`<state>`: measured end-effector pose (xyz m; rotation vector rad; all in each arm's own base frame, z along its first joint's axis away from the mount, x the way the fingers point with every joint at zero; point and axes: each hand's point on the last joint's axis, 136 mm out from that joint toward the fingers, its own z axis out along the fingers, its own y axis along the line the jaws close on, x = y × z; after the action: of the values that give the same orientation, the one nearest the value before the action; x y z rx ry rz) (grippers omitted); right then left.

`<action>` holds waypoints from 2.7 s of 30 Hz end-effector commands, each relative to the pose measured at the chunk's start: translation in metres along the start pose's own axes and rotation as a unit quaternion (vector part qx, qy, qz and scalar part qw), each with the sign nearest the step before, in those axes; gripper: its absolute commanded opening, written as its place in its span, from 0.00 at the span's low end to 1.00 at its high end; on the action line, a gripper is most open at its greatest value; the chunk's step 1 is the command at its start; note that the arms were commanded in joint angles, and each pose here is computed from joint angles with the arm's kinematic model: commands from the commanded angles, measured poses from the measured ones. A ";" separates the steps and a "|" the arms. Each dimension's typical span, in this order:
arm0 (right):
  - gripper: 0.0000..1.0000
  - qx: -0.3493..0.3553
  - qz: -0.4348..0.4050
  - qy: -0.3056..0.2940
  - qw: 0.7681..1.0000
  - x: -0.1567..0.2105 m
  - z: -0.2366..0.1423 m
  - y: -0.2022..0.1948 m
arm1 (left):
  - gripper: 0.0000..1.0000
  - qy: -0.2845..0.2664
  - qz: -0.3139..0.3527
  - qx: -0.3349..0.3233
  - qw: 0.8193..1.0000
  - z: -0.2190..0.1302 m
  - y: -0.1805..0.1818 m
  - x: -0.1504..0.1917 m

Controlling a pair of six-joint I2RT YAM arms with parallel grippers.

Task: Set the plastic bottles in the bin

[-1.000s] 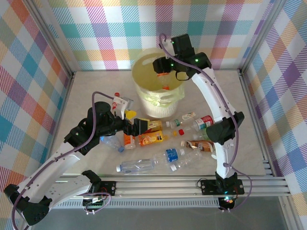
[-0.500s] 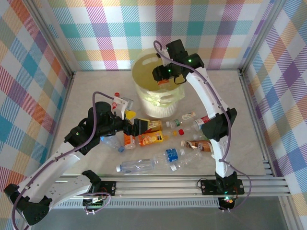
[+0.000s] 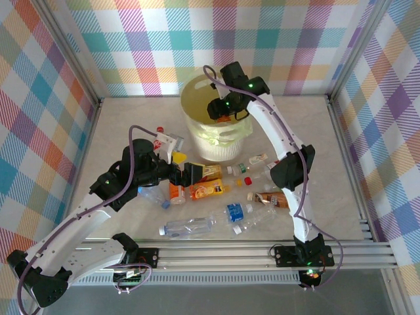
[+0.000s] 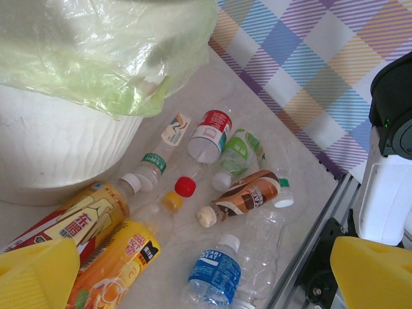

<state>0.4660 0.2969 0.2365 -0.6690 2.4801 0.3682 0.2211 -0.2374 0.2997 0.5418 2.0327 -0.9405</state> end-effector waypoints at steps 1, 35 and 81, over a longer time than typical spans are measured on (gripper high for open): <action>0.61 0.004 -0.011 0.012 1.000 0.005 0.003 0.002 | 1.00 -0.009 0.010 0.015 1.000 -0.002 -0.010 -0.008; 0.86 0.014 -0.009 -0.138 0.990 -0.054 -0.097 0.011 | 1.00 -0.041 0.027 0.002 0.999 -0.017 -0.011 -0.020; 0.89 0.105 0.304 0.026 0.947 0.279 -0.169 -0.020 | 1.00 0.009 0.018 0.115 0.993 -0.006 -0.043 0.006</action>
<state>0.2286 0.1085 0.2343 0.1046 2.5566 0.2491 0.1983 -0.2556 0.3109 0.6492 1.9788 -1.1217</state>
